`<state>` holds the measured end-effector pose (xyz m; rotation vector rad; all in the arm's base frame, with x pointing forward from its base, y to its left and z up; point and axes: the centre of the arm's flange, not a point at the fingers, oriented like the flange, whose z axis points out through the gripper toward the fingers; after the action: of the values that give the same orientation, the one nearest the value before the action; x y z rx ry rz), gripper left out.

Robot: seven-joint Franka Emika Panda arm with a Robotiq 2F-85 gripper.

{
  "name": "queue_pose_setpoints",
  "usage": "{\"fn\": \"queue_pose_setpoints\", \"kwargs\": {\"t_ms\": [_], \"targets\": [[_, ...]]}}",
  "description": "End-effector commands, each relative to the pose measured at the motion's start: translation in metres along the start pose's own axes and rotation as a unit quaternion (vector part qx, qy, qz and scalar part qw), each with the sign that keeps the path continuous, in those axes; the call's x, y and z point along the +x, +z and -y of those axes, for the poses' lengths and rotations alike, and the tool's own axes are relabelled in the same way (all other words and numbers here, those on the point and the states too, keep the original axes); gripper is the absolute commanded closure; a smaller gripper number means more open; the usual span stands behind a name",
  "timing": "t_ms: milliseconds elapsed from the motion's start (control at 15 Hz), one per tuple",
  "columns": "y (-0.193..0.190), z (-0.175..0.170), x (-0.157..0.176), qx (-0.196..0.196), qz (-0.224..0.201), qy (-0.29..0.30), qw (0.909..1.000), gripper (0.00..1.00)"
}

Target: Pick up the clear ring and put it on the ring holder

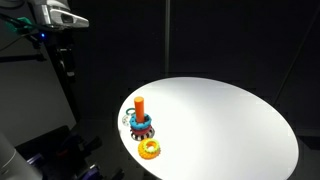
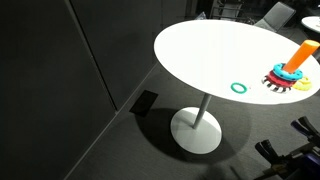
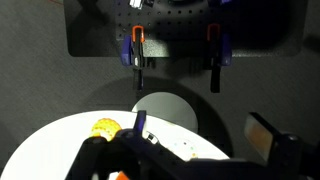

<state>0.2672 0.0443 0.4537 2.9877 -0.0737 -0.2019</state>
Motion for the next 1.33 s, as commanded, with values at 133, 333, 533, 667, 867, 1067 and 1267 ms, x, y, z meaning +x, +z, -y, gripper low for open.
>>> {"fn": "queue_pose_setpoints", "kwargs": {"t_ms": [133,333,533,667,867,1067,1267], "targets": [[0.000,0.000,0.000,0.000,0.000,0.000,1.0000,0.00],[0.000,0.000,0.000,0.000,0.000,0.000,1.0000,0.00],[0.000,0.000,0.000,0.000,0.000,0.000,1.0000,0.00],[0.000,-0.002,0.002,-0.002,0.001,0.002,1.0000,0.00],[0.003,-0.011,0.013,-0.001,0.001,0.002,1.0000,0.00],[0.007,-0.023,0.029,0.006,-0.010,0.003,0.9999,0.00],[0.013,-0.038,0.053,0.019,-0.036,0.008,0.9991,0.00]]}}
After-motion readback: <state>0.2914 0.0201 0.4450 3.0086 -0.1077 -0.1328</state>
